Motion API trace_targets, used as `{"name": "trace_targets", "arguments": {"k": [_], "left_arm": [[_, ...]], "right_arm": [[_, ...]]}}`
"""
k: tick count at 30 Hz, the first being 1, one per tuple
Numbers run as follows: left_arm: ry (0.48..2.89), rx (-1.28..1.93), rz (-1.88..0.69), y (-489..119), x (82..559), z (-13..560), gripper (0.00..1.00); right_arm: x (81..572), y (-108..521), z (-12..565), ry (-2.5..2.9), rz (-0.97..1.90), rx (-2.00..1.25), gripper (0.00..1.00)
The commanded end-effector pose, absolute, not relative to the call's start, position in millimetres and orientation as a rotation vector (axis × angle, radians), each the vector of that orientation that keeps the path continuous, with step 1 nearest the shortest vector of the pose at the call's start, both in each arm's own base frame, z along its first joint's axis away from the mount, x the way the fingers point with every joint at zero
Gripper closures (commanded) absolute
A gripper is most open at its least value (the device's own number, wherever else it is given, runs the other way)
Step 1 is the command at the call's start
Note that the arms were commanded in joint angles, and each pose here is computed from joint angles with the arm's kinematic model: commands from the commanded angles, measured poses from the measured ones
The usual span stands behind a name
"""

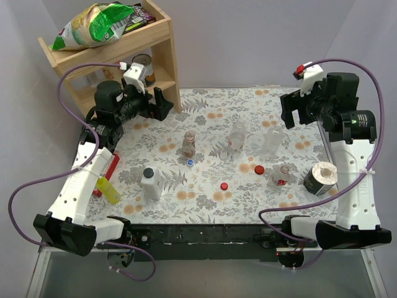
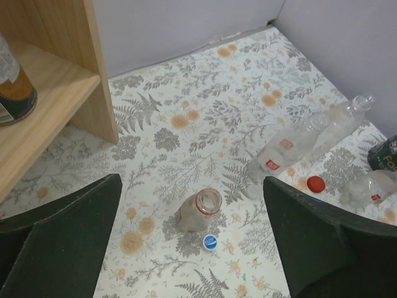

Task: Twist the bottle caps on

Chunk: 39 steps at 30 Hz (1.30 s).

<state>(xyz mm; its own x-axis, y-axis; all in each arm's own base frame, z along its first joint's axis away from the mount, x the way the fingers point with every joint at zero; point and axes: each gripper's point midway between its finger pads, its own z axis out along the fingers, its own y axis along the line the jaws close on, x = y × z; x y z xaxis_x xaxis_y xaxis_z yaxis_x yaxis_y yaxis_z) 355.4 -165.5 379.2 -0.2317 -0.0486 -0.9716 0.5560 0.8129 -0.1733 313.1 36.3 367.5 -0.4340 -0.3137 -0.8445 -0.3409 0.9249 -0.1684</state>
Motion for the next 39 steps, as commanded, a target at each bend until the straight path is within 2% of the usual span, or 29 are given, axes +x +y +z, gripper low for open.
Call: {"name": "trace_targets", "arguments": {"k": [1,4,5,7,12,16,28,39], "left_arm": [[1.762,0.461,-0.622,-170.1,342.0,366.6,0.02],[1.774,0.490,-0.682,-177.2,333.5,359.4,0.02],[1.776,0.513,-0.715,-181.9,330.1,356.7,0.02],[1.779,0.531,-0.744,-185.5,327.4,354.8,0.02],[1.777,0.538,-0.771,-188.7,325.7,352.5,0.02],[1.775,0.528,-0.781,-188.6,321.2,351.9,0.02],[1.773,0.524,-0.768,-184.3,313.4,350.6,0.02],[1.775,0.532,-0.784,-188.1,318.4,352.0,0.02]], "right_arm": [[255.8,56.6,331.4,2.154,0.177,-0.901,0.02],[228.4,50.3,297.6,2.219,0.168,-0.993,0.02],[216.2,44.8,272.6,2.277,0.161,-1.022,0.09],[204.5,34.5,246.6,2.338,0.120,-1.069,0.15],[181.9,31.6,205.4,2.363,0.148,-1.214,0.21],[189.6,31.1,195.5,2.389,0.156,-1.216,0.29],[219.5,31.9,170.5,2.387,0.135,-1.178,0.36],[222.8,26.4,154.8,2.435,0.112,-1.167,0.44]]}}
